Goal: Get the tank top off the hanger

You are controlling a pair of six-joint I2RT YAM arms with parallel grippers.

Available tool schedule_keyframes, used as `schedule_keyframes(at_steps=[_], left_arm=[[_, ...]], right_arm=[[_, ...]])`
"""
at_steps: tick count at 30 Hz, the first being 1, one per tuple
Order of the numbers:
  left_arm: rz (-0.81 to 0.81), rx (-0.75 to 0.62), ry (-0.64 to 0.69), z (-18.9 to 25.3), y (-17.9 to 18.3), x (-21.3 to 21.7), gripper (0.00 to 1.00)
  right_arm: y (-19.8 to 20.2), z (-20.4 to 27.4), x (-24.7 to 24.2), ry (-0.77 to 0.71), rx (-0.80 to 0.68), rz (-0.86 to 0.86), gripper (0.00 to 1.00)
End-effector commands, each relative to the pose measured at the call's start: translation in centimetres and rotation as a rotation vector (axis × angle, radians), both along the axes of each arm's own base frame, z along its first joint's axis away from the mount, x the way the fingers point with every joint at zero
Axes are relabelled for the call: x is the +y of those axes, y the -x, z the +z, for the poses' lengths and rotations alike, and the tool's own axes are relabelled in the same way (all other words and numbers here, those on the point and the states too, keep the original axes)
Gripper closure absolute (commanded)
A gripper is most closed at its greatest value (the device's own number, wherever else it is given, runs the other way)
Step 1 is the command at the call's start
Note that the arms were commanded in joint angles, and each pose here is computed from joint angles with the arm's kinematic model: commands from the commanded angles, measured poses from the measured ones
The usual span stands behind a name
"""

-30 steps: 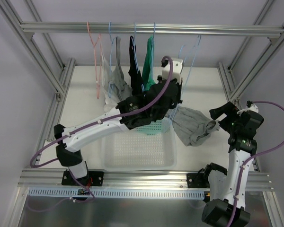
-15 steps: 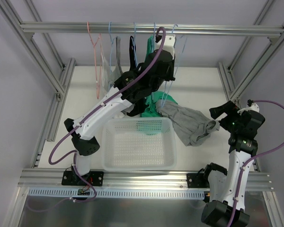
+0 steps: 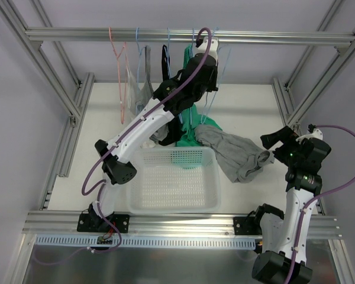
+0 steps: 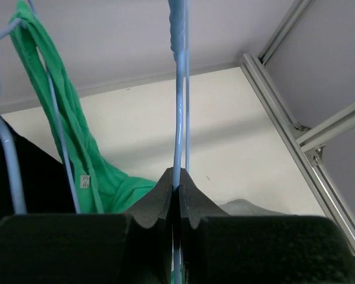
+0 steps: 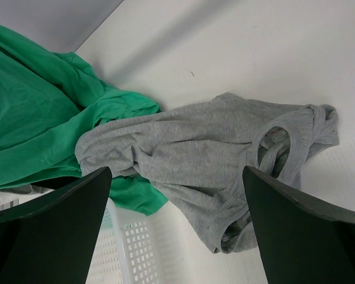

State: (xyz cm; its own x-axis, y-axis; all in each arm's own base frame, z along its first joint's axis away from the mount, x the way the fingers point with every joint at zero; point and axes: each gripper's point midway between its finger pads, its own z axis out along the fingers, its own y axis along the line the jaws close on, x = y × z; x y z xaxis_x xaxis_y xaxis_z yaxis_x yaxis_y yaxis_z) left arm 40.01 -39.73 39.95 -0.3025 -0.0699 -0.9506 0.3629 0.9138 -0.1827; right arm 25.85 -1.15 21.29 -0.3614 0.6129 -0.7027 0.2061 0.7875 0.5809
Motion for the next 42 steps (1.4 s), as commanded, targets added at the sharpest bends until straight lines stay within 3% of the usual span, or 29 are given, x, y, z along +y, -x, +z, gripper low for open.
schedule_keyframes(at_steps=[1, 10, 16, 18, 21, 22, 26, 28, 34, 42], left_arm=[[-0.038, -0.059, 0.06, 2.4, 0.0, -1.0, 1.0], [-0.064, -0.046, 0.077, 1.6, -0.2, -2.1, 1.0], [-0.097, 0.009, 0.07, -0.4, 0.5, -2.7, 1.0], [-0.11, 0.015, 0.078, -0.1, 1.0, -2.6, 0.85], [-0.125, 0.005, 0.097, 1.1, 1.8, -2.3, 0.85], [-0.125, 0.001, 0.102, 1.5, 1.9, -2.1, 0.79], [-0.159, -0.022, 0.126, 3.5, 3.4, -1.6, 0.38], [-0.202, -0.045, 0.146, 5.2, 5.0, -1.7, 0.06], [-0.34, -0.098, 0.205, 9.5, 10.5, -1.7, 0.01], [-0.357, -0.108, 0.187, 9.9, 16.3, 1.6, 0.01]], right_arm=[[-0.3, 2.5, 0.5, 0.025, -0.075, 0.034, 0.0], [-0.6, 2.2, 1.1, 0.02, -0.087, 0.068, 0.0], [-1.7, 2.2, 3.5, -0.067, -0.125, 0.216, 0.01], [-2.0, 2.0, 4.2, -0.091, -0.114, 0.259, 0.01], [-2.1, 1.7, 4.5, -0.086, -0.105, 0.277, 0.01], [-2.1, 1.7, 4.7, -0.081, -0.106, 0.286, 0.0], [-2.3, 1.3, 5.2, -0.082, -0.092, 0.319, 0.0], [-2.6, 1.0, 5.7, -0.103, -0.075, 0.348, 0.01], [-3.1, 0.4, 8.1, -0.097, -0.04, 0.449, 0.01], [-5.5, -2.9, 12.1, 0.153, 0.056, 0.563, 0.0]])
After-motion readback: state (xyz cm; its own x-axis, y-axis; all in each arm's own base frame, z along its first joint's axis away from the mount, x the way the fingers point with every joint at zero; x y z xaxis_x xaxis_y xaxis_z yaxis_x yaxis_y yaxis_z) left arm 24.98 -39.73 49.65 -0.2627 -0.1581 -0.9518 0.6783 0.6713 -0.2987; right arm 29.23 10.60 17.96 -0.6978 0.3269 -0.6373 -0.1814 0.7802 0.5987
